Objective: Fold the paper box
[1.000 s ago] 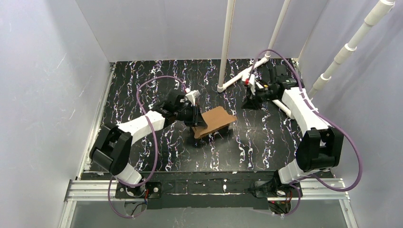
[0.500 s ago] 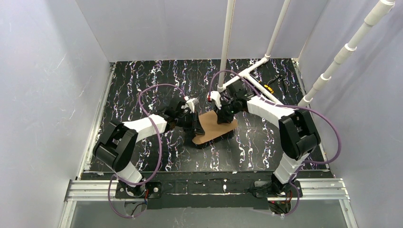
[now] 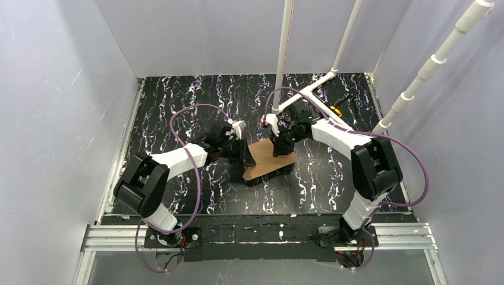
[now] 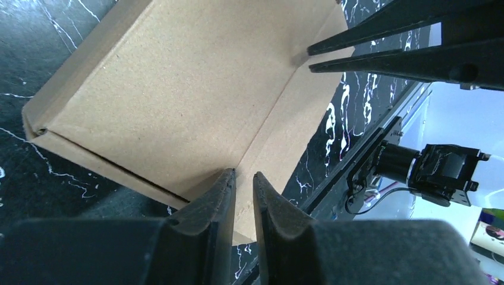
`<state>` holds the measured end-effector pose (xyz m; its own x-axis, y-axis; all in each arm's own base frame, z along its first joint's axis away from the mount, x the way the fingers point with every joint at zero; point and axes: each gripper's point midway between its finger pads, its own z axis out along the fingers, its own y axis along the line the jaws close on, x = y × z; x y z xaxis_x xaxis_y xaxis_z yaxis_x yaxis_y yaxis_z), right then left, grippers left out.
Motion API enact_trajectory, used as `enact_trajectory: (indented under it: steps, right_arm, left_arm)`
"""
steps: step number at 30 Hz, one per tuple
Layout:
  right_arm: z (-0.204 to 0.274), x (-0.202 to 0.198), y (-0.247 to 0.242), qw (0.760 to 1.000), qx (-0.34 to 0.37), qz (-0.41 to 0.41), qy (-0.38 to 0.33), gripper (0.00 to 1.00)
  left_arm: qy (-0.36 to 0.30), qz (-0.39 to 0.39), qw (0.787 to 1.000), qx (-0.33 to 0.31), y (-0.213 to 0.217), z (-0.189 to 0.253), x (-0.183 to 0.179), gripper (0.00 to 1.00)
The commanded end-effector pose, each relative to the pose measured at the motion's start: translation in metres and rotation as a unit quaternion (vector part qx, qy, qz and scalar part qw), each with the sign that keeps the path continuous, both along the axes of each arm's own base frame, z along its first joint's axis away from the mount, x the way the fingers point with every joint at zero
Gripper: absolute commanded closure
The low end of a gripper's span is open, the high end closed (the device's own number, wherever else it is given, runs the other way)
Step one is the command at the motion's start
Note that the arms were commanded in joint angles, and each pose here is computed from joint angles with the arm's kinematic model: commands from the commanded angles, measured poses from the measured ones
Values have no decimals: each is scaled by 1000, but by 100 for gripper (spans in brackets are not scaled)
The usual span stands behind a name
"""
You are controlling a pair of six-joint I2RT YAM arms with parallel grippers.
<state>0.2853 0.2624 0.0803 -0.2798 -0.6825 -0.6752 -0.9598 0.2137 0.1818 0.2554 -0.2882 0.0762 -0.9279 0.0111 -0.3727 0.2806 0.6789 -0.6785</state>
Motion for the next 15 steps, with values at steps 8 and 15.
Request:
enact_trajectory:
  steps: [8,15]
  right_arm:
    - [44,24,-36,992,95,-85,-4,64]
    - [19,42,-45,981,102,-160,39,61]
  left_arm:
    - [-61,81,995,-9,27,41,4,71]
    - [-8,172,985,7,55,11,0,60]
